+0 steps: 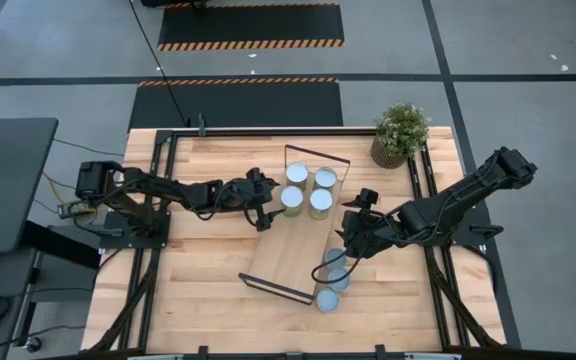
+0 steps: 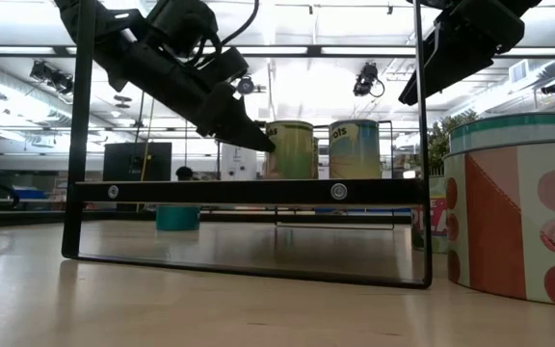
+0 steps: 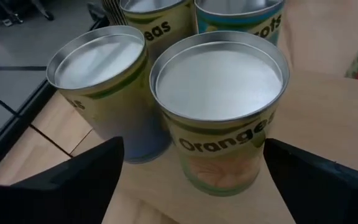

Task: Pick and place cans onto a shelf
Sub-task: Put the canned oranges on the shelf

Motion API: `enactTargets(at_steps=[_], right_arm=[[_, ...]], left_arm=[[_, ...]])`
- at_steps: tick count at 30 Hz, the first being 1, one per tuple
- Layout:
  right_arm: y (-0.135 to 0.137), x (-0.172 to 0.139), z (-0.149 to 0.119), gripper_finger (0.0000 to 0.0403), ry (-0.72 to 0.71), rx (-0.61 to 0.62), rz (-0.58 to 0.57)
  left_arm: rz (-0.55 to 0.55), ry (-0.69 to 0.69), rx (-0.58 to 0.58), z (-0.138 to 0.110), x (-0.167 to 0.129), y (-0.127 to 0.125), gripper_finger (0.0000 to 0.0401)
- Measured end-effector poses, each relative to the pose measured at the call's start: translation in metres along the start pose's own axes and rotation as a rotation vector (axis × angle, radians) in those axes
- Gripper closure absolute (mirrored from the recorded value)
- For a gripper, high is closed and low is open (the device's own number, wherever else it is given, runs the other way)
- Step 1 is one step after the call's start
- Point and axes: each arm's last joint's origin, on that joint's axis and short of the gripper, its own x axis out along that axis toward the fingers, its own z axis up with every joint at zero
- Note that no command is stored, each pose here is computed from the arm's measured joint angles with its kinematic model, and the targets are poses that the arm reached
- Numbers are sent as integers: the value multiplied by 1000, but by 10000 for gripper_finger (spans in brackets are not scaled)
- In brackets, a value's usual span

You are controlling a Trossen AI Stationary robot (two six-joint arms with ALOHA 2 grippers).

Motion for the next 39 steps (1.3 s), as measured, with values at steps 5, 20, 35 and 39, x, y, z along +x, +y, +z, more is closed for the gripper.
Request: enactTargets(at_steps=[5, 20, 35, 39], right_arm=[[0, 0, 0, 36, 0, 3, 1], [2, 0, -1, 36, 19, 20, 46], [-2, 22, -20, 36, -22, 83, -81], [-4, 33, -29, 36, -68, 113, -145]], left_arm=[[33, 10, 10, -1, 0, 1, 10], [209, 68, 88, -3, -5, -1, 10], [225, 13, 76, 7, -15, -4, 10], [226, 9, 74, 7, -15, -4, 10]])
